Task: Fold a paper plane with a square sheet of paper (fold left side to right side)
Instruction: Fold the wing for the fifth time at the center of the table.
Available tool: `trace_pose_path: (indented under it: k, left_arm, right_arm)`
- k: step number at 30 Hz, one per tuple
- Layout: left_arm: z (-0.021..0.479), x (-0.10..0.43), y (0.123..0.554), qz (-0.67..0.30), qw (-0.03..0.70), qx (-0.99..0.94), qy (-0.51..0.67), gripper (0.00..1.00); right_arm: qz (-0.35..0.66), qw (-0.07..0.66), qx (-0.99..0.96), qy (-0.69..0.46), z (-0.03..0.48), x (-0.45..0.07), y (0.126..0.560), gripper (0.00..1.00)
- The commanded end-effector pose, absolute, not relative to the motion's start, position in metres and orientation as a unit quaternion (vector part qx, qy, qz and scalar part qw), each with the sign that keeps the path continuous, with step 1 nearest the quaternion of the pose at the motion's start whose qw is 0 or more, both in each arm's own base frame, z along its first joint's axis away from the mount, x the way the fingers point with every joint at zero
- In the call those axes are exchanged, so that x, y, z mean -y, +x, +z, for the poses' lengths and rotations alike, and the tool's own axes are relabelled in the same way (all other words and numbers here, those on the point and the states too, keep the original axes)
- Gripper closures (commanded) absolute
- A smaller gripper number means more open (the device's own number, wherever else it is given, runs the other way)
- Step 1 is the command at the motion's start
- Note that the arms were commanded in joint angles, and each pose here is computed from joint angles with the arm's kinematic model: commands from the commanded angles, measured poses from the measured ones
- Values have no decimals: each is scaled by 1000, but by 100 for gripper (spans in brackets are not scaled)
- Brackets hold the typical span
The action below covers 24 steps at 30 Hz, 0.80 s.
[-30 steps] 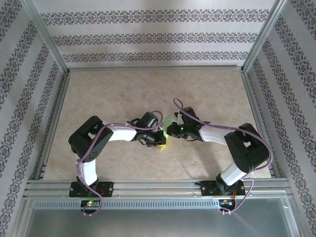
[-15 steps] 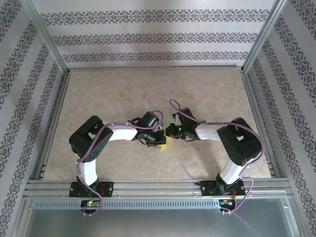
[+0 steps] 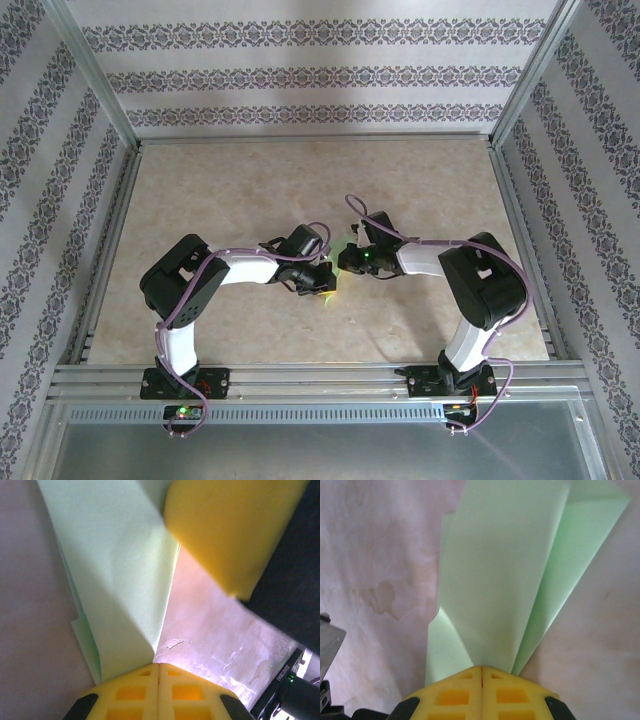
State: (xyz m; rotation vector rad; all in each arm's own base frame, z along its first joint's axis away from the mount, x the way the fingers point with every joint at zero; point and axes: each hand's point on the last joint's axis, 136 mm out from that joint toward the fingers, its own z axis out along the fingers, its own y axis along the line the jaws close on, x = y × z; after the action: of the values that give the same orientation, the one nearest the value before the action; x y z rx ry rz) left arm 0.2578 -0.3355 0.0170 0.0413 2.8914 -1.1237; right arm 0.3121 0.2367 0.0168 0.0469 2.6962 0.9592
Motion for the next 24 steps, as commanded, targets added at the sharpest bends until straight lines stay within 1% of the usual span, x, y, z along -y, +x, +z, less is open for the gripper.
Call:
trace_pose_path:
  k: [1, 24]
  left_arm:
    - [-29, 303, 228, -273, -37, -961, -9, 100]
    - [-31, 301, 226, -272, -42, -961, -12, 100]
  right_arm:
    - [299, 165, -939, 27, 10, -218, 335, 100]
    - [293, 182, -937, 49, 15, -193, 393, 100]
